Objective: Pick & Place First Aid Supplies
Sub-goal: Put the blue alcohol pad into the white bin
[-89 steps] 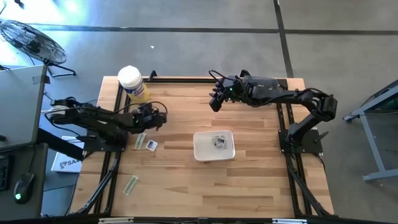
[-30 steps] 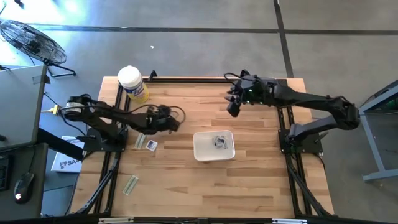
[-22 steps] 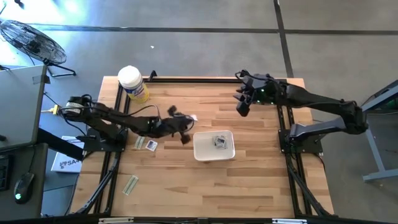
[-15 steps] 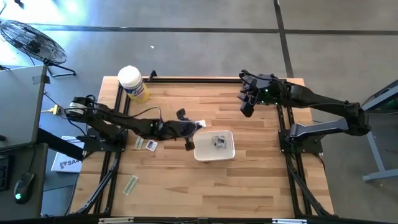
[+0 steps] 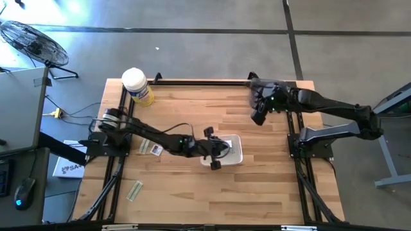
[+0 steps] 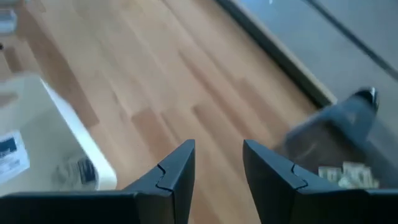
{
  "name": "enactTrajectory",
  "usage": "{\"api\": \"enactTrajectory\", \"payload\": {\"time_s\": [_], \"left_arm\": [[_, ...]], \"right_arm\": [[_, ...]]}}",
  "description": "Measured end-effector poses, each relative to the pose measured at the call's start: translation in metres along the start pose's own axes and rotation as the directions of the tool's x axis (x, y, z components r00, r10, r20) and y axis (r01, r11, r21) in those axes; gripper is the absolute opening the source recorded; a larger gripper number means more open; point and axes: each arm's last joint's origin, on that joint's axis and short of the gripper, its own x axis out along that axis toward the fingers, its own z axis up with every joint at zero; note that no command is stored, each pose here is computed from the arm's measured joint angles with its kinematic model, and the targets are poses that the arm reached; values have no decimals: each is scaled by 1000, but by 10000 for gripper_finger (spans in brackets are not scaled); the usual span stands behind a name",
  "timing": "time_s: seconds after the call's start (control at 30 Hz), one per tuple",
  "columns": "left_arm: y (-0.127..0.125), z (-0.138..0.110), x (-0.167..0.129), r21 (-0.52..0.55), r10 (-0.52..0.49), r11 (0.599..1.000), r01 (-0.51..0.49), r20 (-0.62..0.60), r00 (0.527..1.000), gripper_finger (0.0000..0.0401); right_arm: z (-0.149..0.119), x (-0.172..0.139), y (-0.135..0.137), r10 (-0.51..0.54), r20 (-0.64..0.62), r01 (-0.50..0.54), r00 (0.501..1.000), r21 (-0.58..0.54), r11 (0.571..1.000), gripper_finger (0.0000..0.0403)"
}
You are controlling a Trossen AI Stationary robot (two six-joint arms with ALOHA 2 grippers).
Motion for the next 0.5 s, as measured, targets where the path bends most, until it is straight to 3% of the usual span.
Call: {"api": "enactTrajectory", "payload": {"time_s": [0.2, 0.5], "left_arm": [[-8, -10, 22, -15, 5, 1000, -5, -24, 1000, 1], [3, -24, 59, -32, -46, 999, 43, -91, 995, 1]], "right_arm": [[-25, 13, 10, 33, -76, -33, 997, -4, 999, 129], [-54, 33, 27, 124, -99, -122, 987, 29, 992, 129]]}}
